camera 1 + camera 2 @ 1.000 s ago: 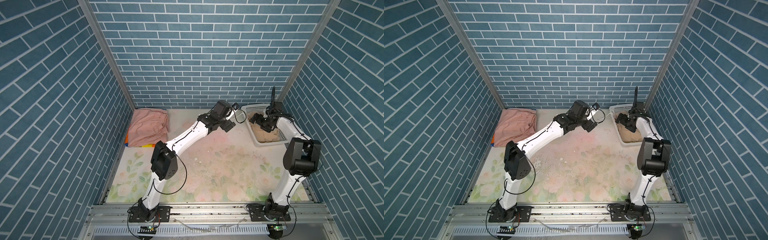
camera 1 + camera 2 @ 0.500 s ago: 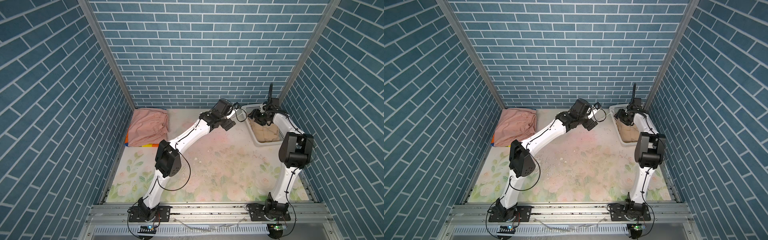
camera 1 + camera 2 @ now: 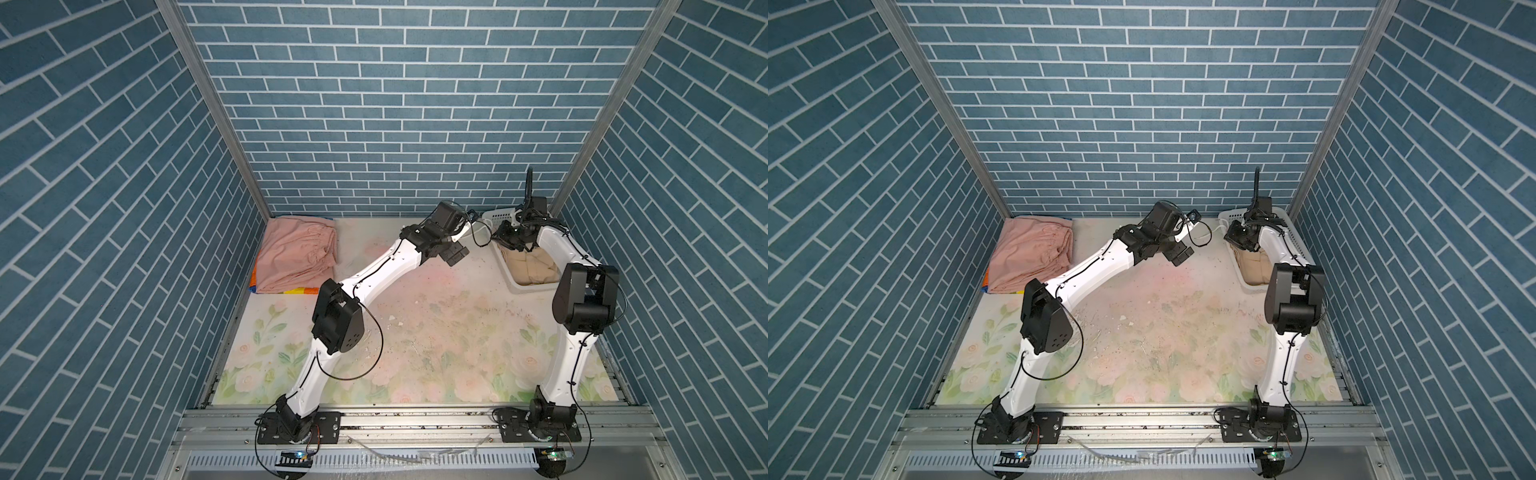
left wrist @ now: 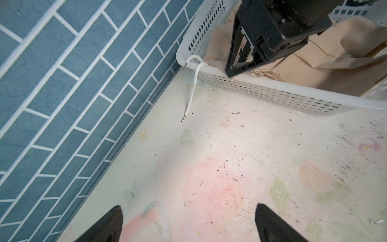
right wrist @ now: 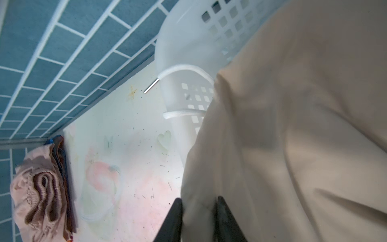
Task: Fold and stack the shorts
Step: 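Reach the right gripper into the basket and grasp the beige trousers while the left withdraws, then lift the beige trousers out of the basket with the right gripper and drop them mid-table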
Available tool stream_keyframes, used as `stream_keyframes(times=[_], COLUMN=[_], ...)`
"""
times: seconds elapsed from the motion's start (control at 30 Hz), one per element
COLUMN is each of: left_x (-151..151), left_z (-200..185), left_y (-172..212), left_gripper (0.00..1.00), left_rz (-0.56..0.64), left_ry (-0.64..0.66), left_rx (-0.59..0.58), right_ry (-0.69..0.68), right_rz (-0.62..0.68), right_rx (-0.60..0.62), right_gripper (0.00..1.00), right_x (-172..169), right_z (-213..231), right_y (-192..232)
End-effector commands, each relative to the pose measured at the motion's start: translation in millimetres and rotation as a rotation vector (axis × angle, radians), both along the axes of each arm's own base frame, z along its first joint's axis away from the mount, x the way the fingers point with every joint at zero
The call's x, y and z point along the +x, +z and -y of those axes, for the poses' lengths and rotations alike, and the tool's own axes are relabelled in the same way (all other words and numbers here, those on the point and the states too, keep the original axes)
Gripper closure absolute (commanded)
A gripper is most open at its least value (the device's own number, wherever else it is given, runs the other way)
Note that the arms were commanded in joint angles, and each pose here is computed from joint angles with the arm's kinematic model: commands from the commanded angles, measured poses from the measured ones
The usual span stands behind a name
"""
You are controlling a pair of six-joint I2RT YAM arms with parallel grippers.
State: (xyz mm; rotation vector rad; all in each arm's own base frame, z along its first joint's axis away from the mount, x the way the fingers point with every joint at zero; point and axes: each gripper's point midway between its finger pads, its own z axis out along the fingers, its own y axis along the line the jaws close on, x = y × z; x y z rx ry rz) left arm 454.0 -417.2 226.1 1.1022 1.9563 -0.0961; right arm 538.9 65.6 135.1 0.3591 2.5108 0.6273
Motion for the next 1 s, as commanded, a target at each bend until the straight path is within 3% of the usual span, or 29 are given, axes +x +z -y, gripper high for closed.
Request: stream_keyframes(times=[0.0, 0.1, 0.4, 0.57, 0.67, 0.8, 0.9, 0.97], left_x=[-0.2, -1.9, -5.6, -4.4, -4.1, -6.6, -9.8, -14.2], left_z=[-2.9, -3.0, -5.4, -12.6, -21.1, -35.8, -51.9, -63.1], left_y=[5.0, 6.2, 18.6, 37.1, 54.3, 89.9, 121.5, 139.0], left_gripper=[0.00, 0.00, 0.00, 0.00, 0.00, 0.00, 0.00, 0.01], left_rz=[0.013, 0.006, 0.005, 0.004, 0.006, 0.040, 0.078, 0.104], left_ry=[0.008, 0.009, 0.023, 0.078, 0.116, 0.140, 0.165, 0.179], left_rx=[0.019, 0.010, -0.017, -0.045, -0.067, -0.124, -0.169, -0.187], right_ry=[-0.004, -0.010, -0.005, -0.040, -0.069, -0.014, 0.139, 0.292], right_rz=[-0.018, -0.006, 0.045, 0.128, 0.231, 0.454, 0.637, 0.783], right_rx=[-0.025, -0.045, -0.133, -0.177, -0.183, -0.084, -0.032, -0.005], right_gripper=[0.90, 1.00, 1.00, 1.00, 1.00, 1.00, 1.00, 1.00], right_x=[-3.0, -3.9, -10.2, -12.4, -16.5, -27.4, -52.3, -86.7], right_z=[3.2, 6.3, 19.4, 35.6, 40.2, 13.7, -37.6, -83.7], right_y=[-1.4, 4.8, 45.5, 100.0, 151.6, 250.7, 332.3, 386.7])
